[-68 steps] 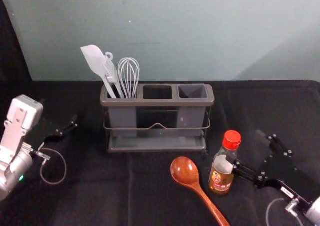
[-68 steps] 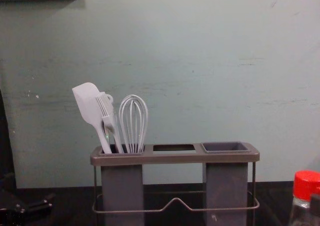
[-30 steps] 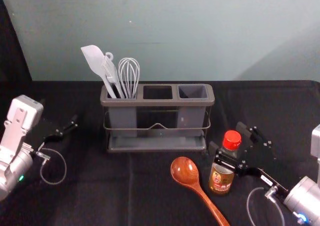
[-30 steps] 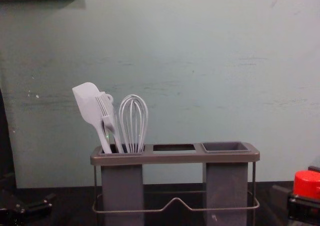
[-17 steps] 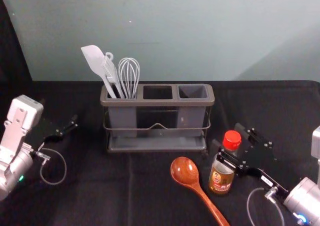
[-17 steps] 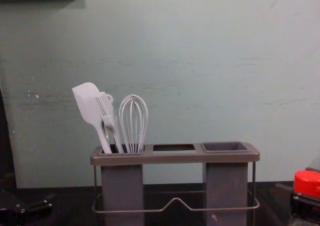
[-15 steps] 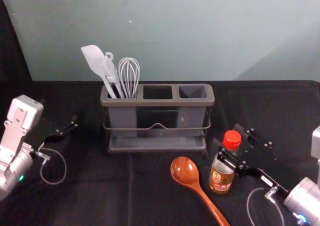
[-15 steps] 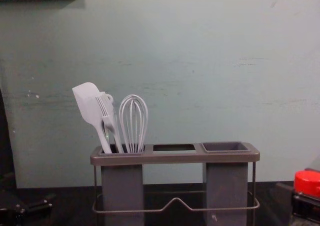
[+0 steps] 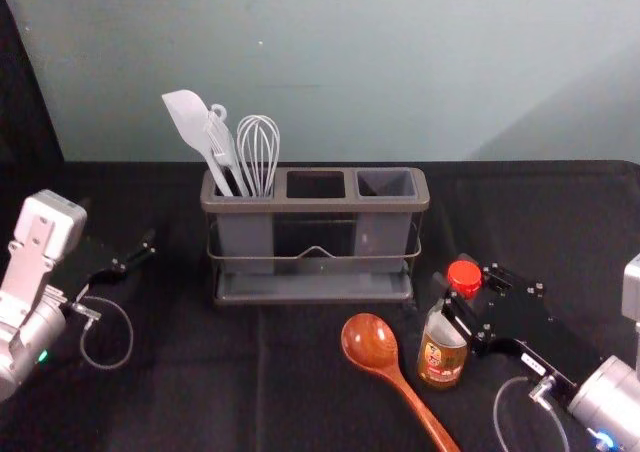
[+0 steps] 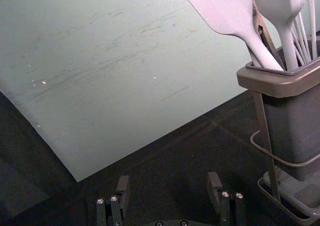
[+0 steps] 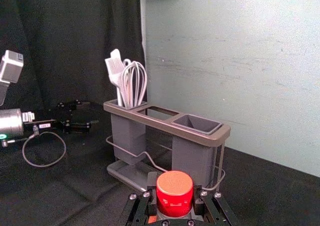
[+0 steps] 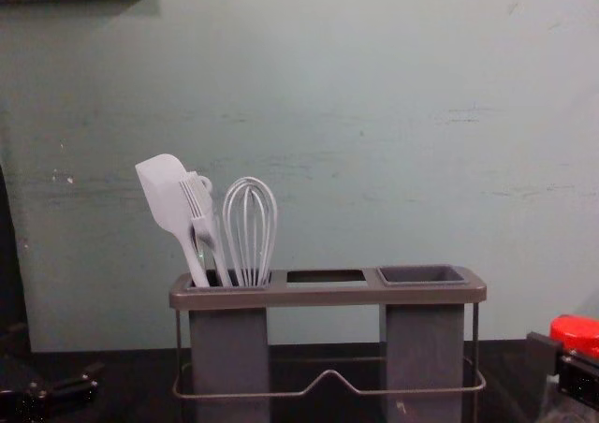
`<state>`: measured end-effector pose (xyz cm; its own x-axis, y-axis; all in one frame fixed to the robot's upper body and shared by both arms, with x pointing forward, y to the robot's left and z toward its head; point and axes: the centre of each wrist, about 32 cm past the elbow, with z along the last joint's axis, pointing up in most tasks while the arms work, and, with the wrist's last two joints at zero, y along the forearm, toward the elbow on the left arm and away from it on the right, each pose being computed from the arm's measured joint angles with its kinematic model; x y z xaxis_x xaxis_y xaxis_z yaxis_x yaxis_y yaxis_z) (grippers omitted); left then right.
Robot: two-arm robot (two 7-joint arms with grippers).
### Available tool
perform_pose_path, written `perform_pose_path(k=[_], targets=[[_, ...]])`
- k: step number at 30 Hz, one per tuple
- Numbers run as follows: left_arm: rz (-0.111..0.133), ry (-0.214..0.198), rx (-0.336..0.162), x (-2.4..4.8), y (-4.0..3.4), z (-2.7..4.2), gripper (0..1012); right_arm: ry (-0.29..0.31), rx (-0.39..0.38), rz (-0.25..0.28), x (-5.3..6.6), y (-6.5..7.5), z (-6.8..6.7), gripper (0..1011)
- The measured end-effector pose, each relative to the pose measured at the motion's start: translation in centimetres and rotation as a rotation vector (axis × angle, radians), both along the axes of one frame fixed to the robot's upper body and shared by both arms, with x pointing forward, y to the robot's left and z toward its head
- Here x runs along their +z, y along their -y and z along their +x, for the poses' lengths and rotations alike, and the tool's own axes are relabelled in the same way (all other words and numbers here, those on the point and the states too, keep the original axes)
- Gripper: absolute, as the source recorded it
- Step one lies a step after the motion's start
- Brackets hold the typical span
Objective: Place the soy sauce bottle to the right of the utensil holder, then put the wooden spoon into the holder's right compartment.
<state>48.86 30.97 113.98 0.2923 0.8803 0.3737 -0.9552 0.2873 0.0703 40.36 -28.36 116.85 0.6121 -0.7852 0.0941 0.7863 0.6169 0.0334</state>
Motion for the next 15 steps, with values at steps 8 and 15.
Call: perform_pose_path(k=[8,15], targets=[[0.000,0.000,0.000,0.00,0.00,0.00,1012,0.026,0.000,-0.006,0.6,-0.1,-0.7,381],[0.000,0.000,0.000,0.00,0.00,0.00,1011,0.049,-0.011,-0.004,1.1,0.0,-1.3,381]])
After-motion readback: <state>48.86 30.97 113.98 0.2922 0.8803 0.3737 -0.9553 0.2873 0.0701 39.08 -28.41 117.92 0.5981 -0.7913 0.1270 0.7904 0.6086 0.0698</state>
